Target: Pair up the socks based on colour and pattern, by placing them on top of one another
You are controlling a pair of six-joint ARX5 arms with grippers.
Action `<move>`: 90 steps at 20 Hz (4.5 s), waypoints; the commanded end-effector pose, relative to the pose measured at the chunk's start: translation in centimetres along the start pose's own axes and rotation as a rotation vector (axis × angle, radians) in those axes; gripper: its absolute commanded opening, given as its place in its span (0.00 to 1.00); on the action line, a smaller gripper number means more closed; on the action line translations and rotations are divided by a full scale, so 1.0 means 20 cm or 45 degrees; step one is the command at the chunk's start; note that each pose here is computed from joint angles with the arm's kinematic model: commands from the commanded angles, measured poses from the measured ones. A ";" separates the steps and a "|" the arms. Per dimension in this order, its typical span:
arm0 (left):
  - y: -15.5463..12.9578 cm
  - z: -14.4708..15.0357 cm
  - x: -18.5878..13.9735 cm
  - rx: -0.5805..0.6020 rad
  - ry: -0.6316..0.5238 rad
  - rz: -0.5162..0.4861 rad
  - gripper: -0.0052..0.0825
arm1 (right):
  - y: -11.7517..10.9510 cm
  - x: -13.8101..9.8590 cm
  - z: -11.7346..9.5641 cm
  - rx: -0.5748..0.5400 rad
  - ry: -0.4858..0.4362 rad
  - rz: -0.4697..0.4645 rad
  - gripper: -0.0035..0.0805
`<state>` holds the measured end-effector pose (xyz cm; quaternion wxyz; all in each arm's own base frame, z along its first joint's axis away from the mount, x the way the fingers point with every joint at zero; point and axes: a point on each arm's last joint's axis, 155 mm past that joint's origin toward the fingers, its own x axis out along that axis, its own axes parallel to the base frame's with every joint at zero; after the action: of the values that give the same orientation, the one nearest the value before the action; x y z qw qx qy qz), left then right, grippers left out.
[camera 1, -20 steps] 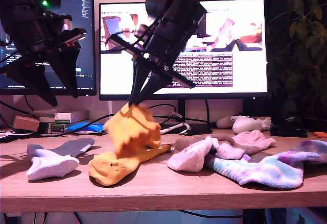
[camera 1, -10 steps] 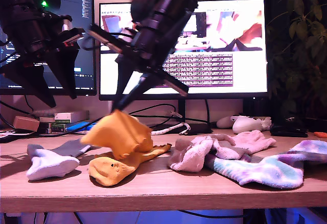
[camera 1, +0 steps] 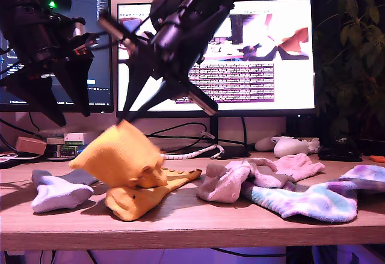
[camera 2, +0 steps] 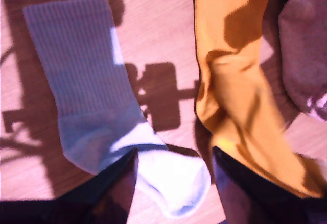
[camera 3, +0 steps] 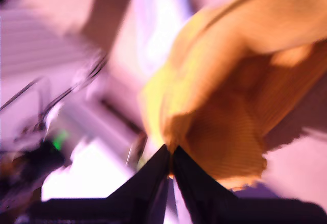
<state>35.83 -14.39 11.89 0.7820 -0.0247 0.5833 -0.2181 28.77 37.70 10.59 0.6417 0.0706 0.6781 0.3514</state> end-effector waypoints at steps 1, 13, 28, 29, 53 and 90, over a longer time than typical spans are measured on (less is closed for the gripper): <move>0.00 0.02 -0.03 0.018 -0.028 0.001 0.52 | -0.08 0.12 -0.01 0.051 0.045 -0.035 0.03; 0.01 0.02 -0.03 0.011 -0.031 0.004 0.52 | -0.15 0.19 0.08 -0.033 -0.030 -0.102 0.03; -0.37 -0.07 -0.40 0.172 -0.183 -0.256 0.42 | 0.15 -0.44 0.21 -0.216 -0.395 0.066 0.03; -0.38 -0.09 -0.41 0.185 -0.189 -0.263 0.42 | 0.16 -0.46 0.22 -0.217 -0.403 0.091 0.03; -0.39 -0.09 -0.46 0.983 -0.751 0.459 0.42 | 0.53 -0.74 0.34 -0.169 -0.520 0.610 0.03; -0.47 -0.09 -0.38 1.134 -0.713 0.399 0.70 | 0.52 -0.81 0.37 -0.201 -0.558 0.655 0.03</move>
<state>29.00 -19.71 22.22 0.8700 0.3322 0.1874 -0.3125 35.09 39.45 28.27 0.6639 0.2652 0.4742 0.5139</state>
